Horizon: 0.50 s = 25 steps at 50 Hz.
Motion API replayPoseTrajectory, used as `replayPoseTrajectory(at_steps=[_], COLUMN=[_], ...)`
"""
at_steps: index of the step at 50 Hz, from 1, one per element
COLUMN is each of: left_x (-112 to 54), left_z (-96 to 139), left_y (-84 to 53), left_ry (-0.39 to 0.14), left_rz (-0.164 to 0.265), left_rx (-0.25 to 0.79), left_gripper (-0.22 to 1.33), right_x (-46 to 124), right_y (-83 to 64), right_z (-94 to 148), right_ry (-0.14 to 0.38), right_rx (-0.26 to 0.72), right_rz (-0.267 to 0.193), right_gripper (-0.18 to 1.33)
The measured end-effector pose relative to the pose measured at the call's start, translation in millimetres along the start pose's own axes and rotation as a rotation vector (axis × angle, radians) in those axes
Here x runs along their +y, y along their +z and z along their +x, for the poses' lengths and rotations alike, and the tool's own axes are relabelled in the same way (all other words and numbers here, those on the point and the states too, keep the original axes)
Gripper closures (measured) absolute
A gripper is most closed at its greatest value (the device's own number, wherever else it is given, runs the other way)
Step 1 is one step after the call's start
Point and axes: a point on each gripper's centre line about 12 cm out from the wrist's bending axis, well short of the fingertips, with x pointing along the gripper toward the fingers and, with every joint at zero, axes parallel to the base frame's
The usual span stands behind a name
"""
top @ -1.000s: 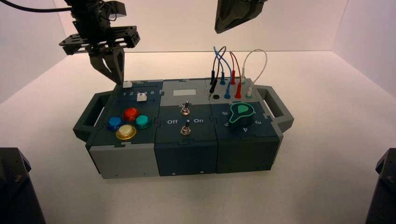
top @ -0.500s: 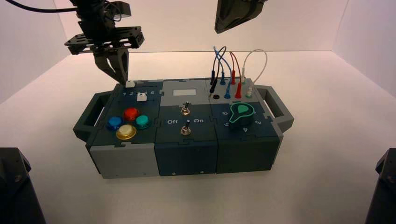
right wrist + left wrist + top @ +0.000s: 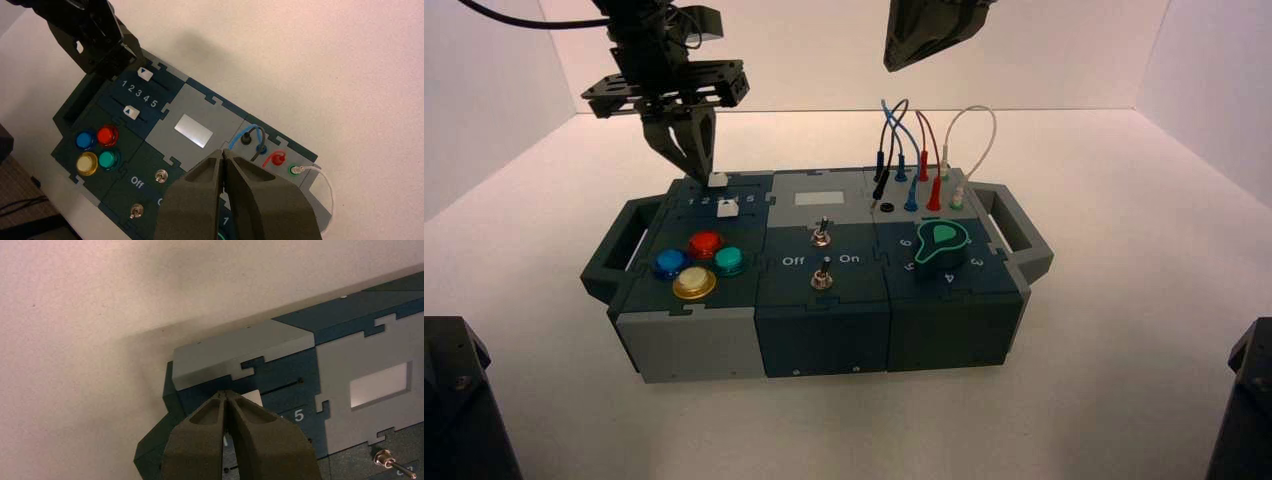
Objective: Move the top slider to position 3.
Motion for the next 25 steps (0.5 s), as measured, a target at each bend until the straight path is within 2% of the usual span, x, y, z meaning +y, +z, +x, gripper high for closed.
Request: replayPoseTrajectory(at_steps=[25], left_x=[-7.2], left_z=[0.2], left_y=[-1.0], left_ry=[-0.008], left_rz=[0.015], left_rx=[0.005], left_gripper=[1.28], right_x=[0.4], right_y=[0.1], right_z=[-0.4], right_ry=[0.0], right_rx=[-0.001], right_rz=[-0.003], right_gripper=[1.29])
